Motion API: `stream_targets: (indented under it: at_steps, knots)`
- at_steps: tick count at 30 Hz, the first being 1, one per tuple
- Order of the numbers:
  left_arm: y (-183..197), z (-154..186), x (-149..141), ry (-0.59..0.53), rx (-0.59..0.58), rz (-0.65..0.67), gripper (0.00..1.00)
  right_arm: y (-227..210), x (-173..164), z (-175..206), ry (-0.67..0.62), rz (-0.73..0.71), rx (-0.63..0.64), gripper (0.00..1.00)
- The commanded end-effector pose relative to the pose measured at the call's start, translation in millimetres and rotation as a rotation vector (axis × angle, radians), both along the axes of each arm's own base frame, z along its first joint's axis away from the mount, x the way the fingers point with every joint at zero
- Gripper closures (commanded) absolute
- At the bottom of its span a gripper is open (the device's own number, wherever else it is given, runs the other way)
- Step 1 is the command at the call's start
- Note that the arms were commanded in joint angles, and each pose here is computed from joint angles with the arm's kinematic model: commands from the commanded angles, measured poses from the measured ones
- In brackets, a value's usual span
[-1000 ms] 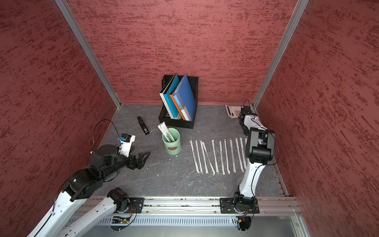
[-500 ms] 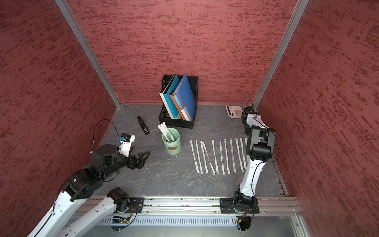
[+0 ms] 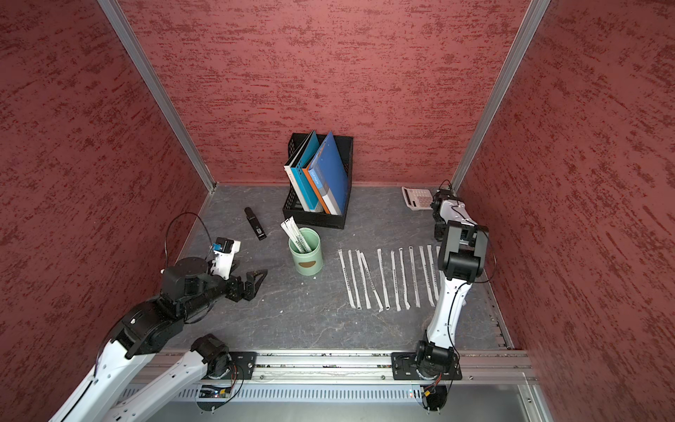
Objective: Take the straws out of the storage container
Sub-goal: Place the straw at the center of the board.
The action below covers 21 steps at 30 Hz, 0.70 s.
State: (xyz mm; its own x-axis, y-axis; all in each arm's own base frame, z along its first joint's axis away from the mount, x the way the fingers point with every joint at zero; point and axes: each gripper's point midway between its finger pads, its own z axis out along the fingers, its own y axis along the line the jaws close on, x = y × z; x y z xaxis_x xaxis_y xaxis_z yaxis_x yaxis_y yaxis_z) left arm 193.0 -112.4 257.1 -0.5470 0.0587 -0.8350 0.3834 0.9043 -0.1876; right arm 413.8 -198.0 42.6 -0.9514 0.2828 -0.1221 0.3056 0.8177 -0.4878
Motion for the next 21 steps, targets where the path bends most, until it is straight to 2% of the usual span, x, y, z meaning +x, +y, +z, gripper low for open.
stream_targets:
  at_steps: [1, 9, 21]
  knots:
    - [-0.3, 1.6, 2.7, -0.017, -0.006, 0.001, 0.01, -5.2, -6.1, -7.5, 0.018, -0.037, 0.024, 0.97]
    - [-0.9, 1.2, 3.6, -0.013, -0.008, -0.001, 0.0, -10.8, -9.5, -9.1, 0.016, -0.05, 0.036, 0.95]
    - [-0.4, 0.2, 4.7, -0.008, -0.006, 0.003, 0.01, -15.5, -2.7, -6.1, 0.021, 0.015, 0.016, 0.95]
